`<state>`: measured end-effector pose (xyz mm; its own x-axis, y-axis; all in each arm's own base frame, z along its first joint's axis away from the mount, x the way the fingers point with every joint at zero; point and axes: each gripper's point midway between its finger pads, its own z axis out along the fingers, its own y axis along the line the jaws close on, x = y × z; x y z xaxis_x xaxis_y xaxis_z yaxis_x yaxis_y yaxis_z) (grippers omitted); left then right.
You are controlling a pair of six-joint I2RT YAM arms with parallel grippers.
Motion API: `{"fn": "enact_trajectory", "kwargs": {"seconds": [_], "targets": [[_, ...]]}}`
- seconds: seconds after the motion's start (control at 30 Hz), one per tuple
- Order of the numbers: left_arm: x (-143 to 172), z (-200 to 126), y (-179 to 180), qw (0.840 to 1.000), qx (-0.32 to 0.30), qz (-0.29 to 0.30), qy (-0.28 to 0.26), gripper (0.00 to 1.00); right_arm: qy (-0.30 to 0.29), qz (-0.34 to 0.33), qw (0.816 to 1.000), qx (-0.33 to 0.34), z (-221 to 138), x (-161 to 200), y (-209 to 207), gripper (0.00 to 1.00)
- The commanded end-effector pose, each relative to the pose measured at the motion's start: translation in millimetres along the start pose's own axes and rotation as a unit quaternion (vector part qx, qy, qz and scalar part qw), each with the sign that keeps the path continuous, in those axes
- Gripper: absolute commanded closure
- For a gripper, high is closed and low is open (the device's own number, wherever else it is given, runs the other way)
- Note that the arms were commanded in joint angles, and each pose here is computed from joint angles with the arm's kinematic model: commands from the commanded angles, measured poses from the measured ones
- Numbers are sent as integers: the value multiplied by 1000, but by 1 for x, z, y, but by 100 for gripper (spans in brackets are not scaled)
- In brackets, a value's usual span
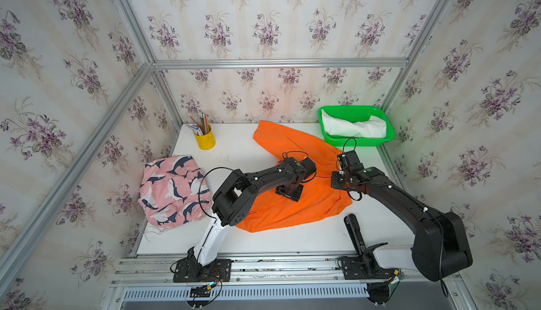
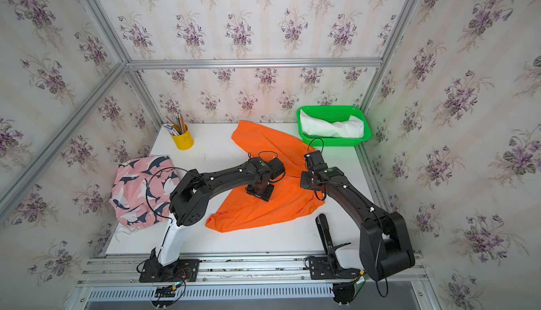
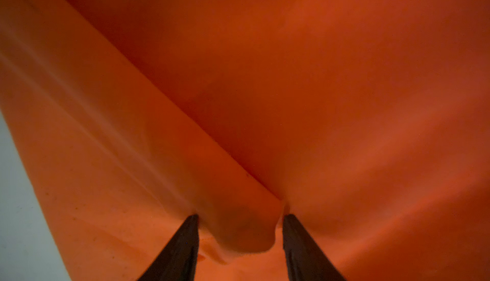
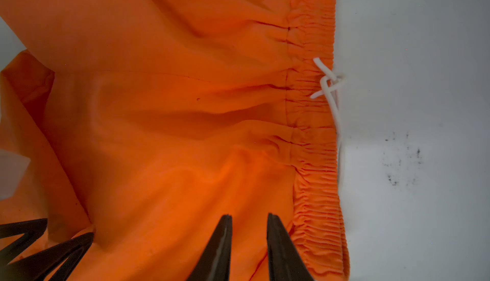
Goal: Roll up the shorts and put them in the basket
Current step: Adjust the shorts at the center of the board.
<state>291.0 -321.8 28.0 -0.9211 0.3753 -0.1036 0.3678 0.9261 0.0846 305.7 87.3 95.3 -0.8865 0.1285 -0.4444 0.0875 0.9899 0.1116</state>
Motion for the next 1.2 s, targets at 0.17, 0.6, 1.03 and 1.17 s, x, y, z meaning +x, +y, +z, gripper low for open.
{"fn": "enact_trajectory", "kwargs": {"seconds": [0.17, 0.6, 1.03, 1.17], "targets": [[-19, -21, 48, 997, -30, -29, -59, 96, -5, 6, 1000, 1, -10, 1, -3, 76], [33, -57, 271, 941, 12, -324, -97, 38, -9, 15, 999, -42, -22, 20, 2, 68], [167, -65, 201, 925, 65, -374, -27, 31, 18, 28, 996, -81, -7, 34, 15, 64], [200, -52, 171, 926, 70, -370, -10, 26, 25, 24, 996, -85, -4, 36, 17, 64]]}}
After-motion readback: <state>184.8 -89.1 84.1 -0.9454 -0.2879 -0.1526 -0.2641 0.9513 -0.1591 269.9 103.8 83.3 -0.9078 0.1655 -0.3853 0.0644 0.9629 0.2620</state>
